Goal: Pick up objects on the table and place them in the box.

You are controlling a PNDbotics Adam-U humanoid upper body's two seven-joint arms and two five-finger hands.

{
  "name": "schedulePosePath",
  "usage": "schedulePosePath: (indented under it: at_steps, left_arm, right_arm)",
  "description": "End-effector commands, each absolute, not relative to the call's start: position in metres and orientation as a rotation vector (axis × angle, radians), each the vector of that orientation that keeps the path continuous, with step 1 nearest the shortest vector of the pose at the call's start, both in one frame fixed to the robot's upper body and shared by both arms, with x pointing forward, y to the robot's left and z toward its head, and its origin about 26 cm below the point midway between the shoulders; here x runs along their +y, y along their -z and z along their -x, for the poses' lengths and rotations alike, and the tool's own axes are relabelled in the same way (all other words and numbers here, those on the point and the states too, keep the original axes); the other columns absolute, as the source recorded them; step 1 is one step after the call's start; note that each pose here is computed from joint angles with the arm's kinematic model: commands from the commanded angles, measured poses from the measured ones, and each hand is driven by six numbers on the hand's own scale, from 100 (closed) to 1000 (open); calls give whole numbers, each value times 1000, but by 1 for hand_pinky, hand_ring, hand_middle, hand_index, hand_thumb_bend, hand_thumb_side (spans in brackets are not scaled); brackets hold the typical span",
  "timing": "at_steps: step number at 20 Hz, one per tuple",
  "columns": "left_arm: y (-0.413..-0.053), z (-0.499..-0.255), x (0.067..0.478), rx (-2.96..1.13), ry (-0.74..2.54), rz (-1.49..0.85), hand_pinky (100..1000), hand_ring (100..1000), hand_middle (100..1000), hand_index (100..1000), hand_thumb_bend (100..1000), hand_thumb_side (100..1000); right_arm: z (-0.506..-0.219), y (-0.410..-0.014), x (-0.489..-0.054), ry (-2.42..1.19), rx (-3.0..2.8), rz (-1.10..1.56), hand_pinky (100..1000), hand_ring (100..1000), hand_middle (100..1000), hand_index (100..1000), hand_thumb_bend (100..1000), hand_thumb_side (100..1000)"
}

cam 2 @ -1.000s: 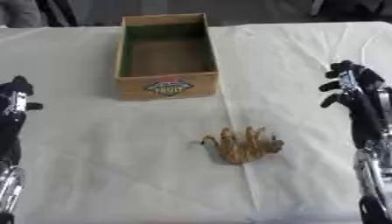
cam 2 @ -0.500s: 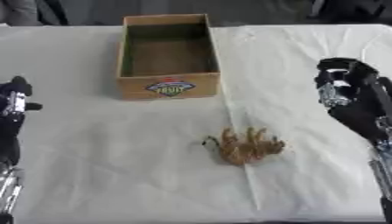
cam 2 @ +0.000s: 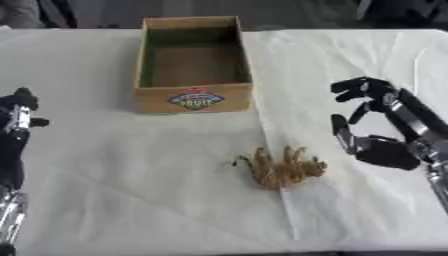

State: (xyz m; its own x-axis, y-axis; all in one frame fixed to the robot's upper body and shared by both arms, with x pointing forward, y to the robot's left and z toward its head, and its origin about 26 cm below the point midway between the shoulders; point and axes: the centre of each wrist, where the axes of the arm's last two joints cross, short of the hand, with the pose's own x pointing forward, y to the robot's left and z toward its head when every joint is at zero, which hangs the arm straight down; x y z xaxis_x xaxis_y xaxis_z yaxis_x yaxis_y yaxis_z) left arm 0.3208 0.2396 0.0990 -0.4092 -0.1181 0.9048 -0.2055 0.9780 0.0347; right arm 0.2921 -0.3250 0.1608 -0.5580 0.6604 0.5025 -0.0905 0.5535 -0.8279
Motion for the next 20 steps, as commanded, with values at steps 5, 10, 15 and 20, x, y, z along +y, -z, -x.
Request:
schedulePosePath:
  at_steps: [5, 10, 15, 20]
  left_arm:
    - [-104, -321, 242, -2019, -74, -240, 541, 766, 495, 608, 341, 495]
    - [-104, -321, 242, -2017, -73, -240, 541, 766, 495, 607, 341, 495]
    - [-104, -321, 242, -2017, -72, -240, 541, 766, 494, 607, 341, 495]
    - [-103, -321, 242, -2016, -70, -239, 541, 766, 494, 607, 342, 495]
  right_arm:
    - [-296, -172, -325, -1292, -1854, 549, 576, 828, 819, 880, 100, 321]
    - [-299, -169, -326, -1339, -1825, 566, 579, 827, 818, 880, 100, 338]
    - [-301, -165, -325, -1393, -1793, 587, 596, 836, 826, 887, 100, 371]
    - [-302, -162, -323, -1452, -1769, 581, 609, 846, 838, 897, 100, 440]
